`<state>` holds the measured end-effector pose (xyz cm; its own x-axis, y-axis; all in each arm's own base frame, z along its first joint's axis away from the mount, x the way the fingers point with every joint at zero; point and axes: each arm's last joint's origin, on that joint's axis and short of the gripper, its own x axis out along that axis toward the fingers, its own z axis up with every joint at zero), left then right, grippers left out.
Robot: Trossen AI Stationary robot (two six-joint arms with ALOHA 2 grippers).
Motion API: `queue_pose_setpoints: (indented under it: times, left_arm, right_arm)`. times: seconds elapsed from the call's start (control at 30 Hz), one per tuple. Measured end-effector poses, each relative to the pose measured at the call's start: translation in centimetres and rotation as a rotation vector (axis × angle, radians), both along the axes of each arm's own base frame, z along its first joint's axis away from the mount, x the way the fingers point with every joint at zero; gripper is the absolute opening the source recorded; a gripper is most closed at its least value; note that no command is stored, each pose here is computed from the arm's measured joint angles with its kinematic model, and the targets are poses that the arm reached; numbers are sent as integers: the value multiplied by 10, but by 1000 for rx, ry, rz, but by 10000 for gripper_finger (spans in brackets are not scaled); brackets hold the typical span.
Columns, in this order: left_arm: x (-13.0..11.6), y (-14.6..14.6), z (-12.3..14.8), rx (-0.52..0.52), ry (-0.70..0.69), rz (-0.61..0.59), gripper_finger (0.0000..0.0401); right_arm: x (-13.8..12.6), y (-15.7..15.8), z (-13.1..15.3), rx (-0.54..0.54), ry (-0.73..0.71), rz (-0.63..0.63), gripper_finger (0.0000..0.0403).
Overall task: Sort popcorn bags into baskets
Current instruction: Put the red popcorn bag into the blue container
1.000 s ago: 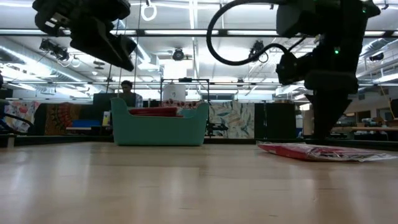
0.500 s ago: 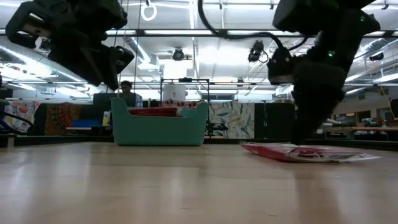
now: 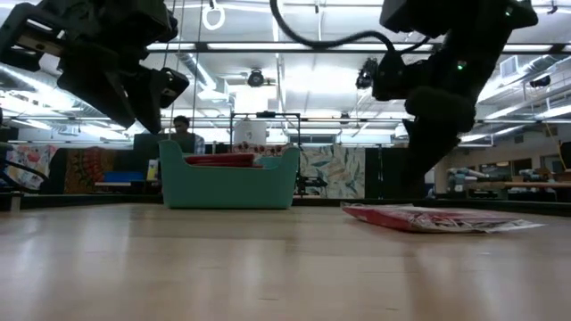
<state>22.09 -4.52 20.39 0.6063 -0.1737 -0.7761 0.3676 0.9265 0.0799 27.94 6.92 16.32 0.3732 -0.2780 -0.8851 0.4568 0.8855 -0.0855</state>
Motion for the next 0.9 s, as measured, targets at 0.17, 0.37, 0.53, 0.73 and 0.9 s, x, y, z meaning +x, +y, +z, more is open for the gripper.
queue_pose_setpoints:
  times: [0.17, 0.37, 0.53, 0.73, 0.9]
  left_arm:
    - [0, 0, 0, -1, 1, 21, 146]
    - [-7, 2, -4, -19, 86, 72, 146]
    - [-8, 1, -4, -26, 95, 78, 146]
    - [1, -9, -5, 19, 10, -36, 147]
    - [13, -24, -11, 60, -63, -123, 147]
  right_arm:
    - [-6, -12, -8, -118, 34, -110, 110]
    - [-6, -17, -35, -89, 145, -117, 110]
    - [22, -5, -49, 15, 22, 96, 110]
    - [34, 1, -30, 14, -174, 200, 110]
    - [32, 2, -4, -3, -267, 237, 110]
